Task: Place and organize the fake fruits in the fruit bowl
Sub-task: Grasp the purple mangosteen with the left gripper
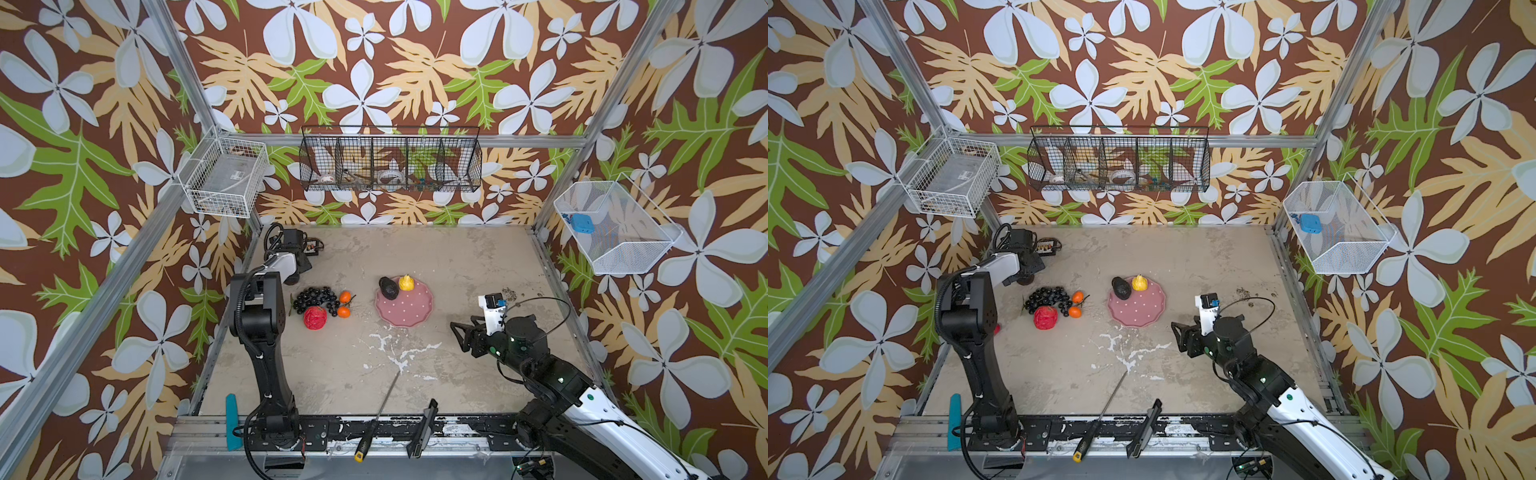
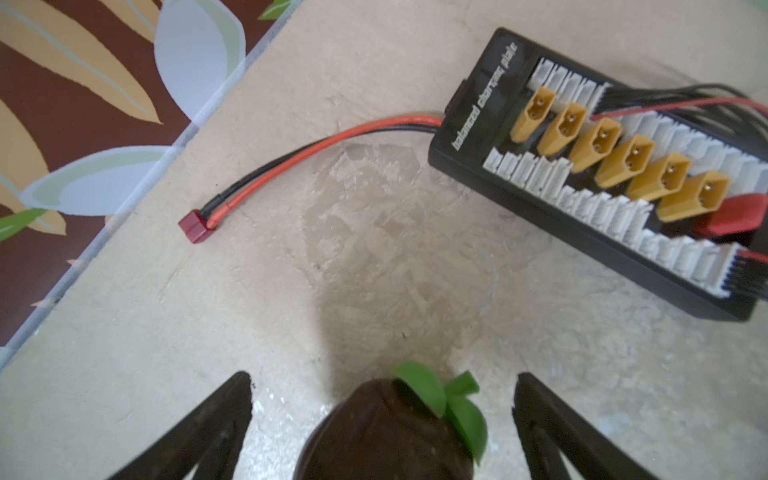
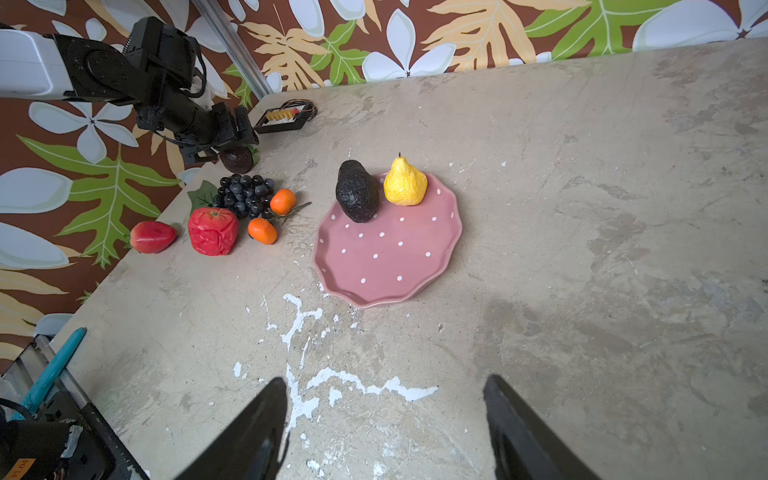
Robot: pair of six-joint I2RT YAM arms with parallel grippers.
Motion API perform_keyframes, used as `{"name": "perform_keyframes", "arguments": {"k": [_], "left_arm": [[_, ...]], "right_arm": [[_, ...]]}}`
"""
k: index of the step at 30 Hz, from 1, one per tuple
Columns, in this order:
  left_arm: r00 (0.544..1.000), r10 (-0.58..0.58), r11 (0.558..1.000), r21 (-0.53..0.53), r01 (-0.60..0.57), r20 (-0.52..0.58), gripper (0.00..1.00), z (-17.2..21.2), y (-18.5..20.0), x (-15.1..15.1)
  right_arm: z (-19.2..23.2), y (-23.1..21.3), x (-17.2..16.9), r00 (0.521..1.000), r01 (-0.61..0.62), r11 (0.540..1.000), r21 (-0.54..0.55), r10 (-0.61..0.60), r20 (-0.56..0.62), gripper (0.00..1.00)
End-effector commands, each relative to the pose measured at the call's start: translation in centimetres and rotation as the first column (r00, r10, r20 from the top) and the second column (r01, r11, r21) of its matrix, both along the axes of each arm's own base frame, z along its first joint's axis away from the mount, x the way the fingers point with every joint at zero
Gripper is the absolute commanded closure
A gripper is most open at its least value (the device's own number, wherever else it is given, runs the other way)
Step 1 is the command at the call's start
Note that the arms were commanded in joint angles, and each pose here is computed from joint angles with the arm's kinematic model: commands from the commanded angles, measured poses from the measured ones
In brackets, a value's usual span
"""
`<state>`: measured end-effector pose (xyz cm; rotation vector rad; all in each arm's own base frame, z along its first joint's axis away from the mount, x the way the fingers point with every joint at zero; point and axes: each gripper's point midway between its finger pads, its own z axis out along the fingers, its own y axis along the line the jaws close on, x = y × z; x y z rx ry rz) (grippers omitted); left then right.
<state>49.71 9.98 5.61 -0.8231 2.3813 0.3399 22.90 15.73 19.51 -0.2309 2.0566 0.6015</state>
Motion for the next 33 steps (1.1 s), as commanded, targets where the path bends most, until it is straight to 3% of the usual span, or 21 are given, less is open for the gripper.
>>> {"name": "perform_keyframes", "arguments": {"k": [1,9,15,25,33], "left_arm": [[0.999,-0.006,0.998,-0.056,0.009,0.042,0.00,0.3,-0.9,0.4],[1.000,-0.021,0.992,-0.120,0.022,0.016,0.08,-1.5,-1.9,0.2],[1.000,-0.022,0.994,-0.104,0.024,0.022,0.11,-1.4,-2.3,-0.2],[0.998,-0.018,0.992,-0.122,0.025,0.062,0.27,-1.3,-2.7,-0.5],[0.995,-0.052,0.992,-0.111,0.062,0.089,0.30,-0.4,-3.2,0.0]], "right_arm": [[0.6,0.2,0.2,1.000,-0.007,1.000,0.007,0.006,0.025,0.26],[0.6,0.2,0.1,1.000,-0.007,1.000,0.007,0.007,0.025,0.26],[0.3,0.3,0.2,1.000,-0.012,1.000,0.002,0.012,0.013,0.26],[0.1,0.4,0.1,1.000,-0.018,1.000,0.003,0.018,0.004,0.26],[-0.1,0.4,0.0,1.000,-0.018,1.000,0.000,0.018,-0.005,0.26]]}}
